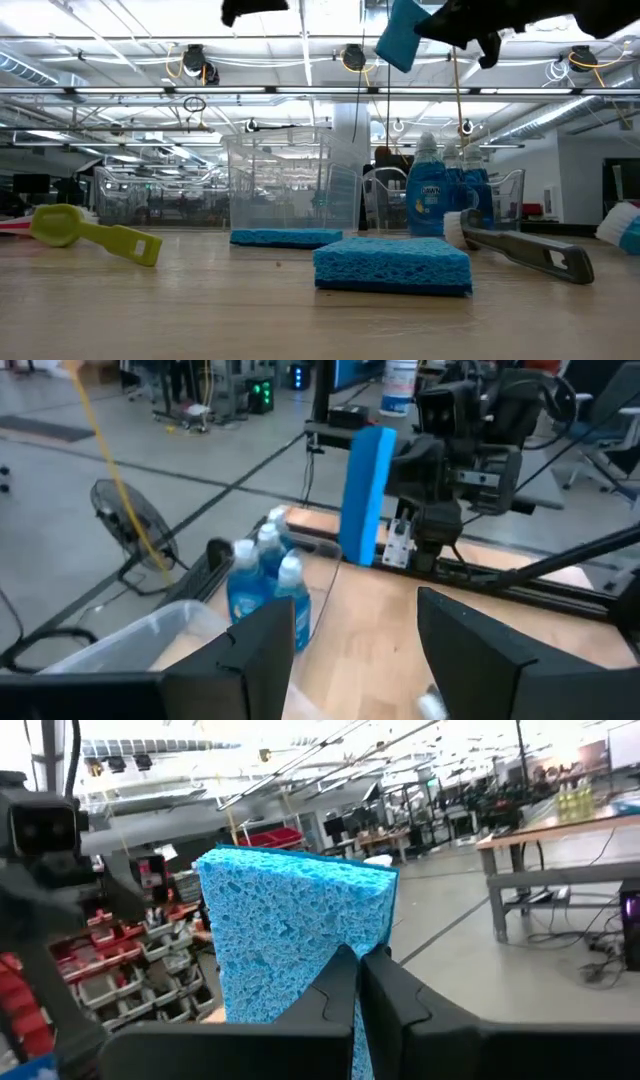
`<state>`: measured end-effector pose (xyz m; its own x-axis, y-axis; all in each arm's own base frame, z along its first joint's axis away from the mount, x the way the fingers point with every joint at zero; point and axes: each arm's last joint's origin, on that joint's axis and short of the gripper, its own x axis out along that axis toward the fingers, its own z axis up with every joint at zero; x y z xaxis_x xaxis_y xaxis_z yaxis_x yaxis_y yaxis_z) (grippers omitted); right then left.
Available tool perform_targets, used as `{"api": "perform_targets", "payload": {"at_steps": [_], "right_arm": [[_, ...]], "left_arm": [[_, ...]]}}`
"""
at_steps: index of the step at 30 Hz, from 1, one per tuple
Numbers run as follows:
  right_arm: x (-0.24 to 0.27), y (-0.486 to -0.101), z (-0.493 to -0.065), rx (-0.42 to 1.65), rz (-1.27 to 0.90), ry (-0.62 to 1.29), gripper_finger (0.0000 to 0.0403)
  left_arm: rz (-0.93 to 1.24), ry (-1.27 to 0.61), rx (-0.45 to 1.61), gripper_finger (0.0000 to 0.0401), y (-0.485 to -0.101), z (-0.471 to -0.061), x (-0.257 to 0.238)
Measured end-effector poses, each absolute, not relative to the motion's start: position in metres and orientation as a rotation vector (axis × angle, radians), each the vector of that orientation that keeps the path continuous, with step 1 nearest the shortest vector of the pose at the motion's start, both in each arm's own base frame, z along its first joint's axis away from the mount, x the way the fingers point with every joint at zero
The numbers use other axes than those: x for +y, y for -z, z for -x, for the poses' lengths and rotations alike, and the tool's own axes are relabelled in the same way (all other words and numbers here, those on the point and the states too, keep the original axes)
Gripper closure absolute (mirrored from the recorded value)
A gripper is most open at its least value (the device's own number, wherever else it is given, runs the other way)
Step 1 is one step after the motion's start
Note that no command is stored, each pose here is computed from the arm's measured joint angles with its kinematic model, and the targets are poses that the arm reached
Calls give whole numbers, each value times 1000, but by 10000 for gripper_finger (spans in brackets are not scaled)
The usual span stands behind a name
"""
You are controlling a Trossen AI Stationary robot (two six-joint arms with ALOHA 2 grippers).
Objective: Pick & Place Kitchen Sink Supplies
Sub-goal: Put the blue sponge into the left transparent bin
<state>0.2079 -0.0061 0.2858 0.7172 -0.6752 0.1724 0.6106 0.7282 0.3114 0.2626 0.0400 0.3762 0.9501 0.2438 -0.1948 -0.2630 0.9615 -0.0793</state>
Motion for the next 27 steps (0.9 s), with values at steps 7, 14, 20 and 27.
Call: {"api": "perform_targets", "payload": {"at_steps": [7, 14, 20, 27], "right_arm": [[-9, -301, -230, -278, -199, 742, 403], [-8, -300, -242, -253, -181, 742, 403], [-8, -297, -244, -246, -188, 738, 403], [-9, -297, -245, -250, -198, 719, 403]], "left_arm": [[-19, -228, 126, 189, -364, -297, 37], [-50, -225, 91, 189, -351, -320, 36], [-90, -253, 62, 189, -341, -335, 37], [-90, -254, 76, 189, -330, -345, 38]]}}
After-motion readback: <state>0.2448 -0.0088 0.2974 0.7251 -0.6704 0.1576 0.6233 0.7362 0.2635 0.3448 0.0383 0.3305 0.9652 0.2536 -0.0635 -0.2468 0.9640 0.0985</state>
